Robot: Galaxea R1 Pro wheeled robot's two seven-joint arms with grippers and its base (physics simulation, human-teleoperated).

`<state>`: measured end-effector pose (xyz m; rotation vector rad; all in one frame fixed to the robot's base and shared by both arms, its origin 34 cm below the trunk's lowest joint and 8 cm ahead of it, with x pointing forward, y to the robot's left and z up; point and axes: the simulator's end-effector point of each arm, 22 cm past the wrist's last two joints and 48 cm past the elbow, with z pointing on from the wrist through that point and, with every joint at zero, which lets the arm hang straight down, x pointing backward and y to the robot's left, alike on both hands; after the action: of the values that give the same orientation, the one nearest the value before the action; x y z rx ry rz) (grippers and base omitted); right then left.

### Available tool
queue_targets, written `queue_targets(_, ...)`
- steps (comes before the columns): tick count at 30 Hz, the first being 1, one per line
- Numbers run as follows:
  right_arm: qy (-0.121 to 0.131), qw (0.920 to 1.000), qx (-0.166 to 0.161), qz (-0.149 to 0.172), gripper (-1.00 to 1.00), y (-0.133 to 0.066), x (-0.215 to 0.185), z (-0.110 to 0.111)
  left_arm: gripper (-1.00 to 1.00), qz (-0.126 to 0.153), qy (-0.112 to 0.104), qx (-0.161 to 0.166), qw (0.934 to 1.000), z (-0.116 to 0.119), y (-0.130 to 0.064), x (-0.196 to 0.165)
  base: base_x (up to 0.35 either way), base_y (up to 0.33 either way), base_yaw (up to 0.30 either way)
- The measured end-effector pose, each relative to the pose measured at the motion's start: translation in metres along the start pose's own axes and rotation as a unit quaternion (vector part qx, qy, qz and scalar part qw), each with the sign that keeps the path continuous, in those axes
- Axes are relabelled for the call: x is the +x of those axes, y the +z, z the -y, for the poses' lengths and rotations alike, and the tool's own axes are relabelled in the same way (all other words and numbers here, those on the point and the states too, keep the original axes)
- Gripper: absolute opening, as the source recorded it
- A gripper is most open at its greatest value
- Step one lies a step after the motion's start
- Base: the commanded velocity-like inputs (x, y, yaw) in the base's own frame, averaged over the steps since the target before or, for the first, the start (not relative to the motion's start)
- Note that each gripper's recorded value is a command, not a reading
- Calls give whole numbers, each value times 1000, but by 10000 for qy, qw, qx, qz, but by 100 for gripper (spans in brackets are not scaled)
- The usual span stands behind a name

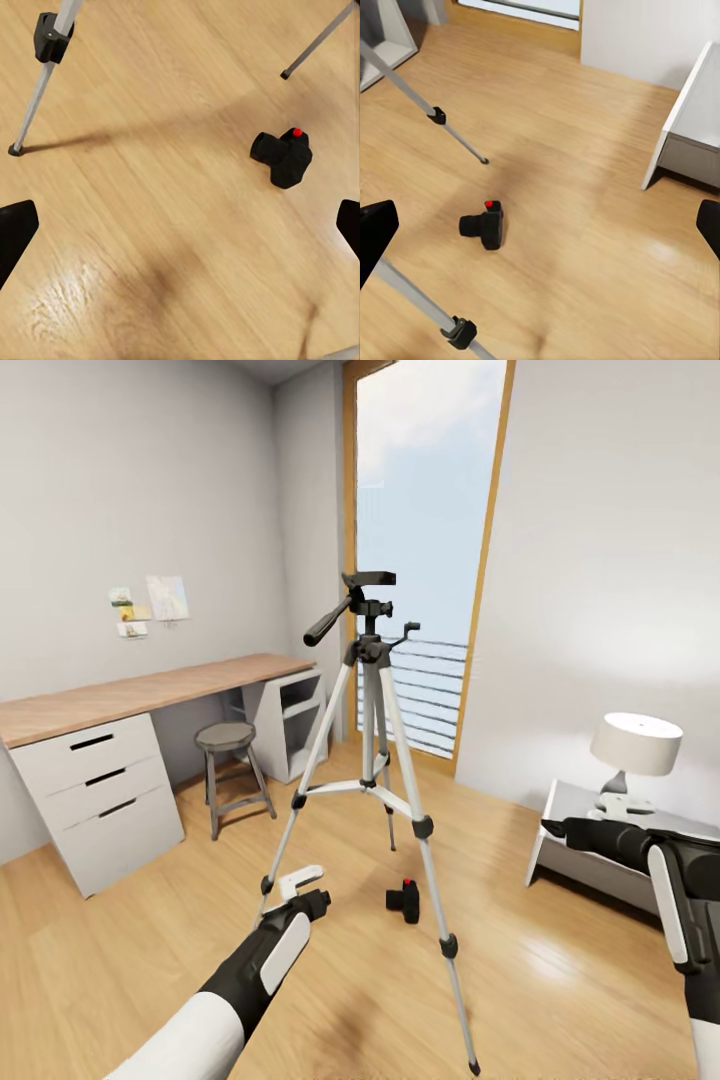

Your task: Attach the digital camera to the camera tripod in the bedroom.

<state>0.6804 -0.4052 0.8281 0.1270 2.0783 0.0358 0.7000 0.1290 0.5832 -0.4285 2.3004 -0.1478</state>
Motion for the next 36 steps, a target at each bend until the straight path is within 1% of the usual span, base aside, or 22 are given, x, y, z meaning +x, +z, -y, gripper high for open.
queue_targets(3,3,10000,-31,28,100,1,4,-2,100,-19,-10,71,10000,5,2,4,0,0,0)
queue_targets(6,-6,10000,-64,64,100,1,8,-3,100,-70,-148,213,9996,16,4,-3,0,0,0)
queue_targets(7,-6,10000,-64,64,100,2,11,-3,100,-72,-150,214,9996,15,5,-1,0,0,0)
queue_targets(9,-9,9999,-87,74,100,3,14,-5,100,-48,-219,292,9993,21,7,-12,0,0,0)
queue_targets(12,-10,9999,-106,77,100,5,20,-6,100,-54,-254,332,9991,22,11,-11,0,0,0)
queue_targets(15,-9,9999,-117,80,100,7,26,-6,100,-19,-333,366,9988,16,21,-2,0,0,-33)
queue_targets(19,-4,9999,-121,82,100,9,35,-6,100,-33,-382,295,9988,4,32,14,0,0,-141)
queue_targets(27,-1,9999,-120,85,100,15,51,-4,100,-64,-442,220,9988,-11,46,36,0,0,-226)
queue_targets(31,-6,9999,-109,82,100,17,60,-3,100,19,-524,169,9985,-18,52,42,0,0,-248)
queue_targets(32,-6,9999,-104,82,100,18,62,-2,100,70,-573,143,9982,-20,53,42,0,0,-195)
queue_targets(36,-6,9999,-99,82,100,21,70,-1,100,114,-676,102,9976,-25,58,48,0,0,-115)
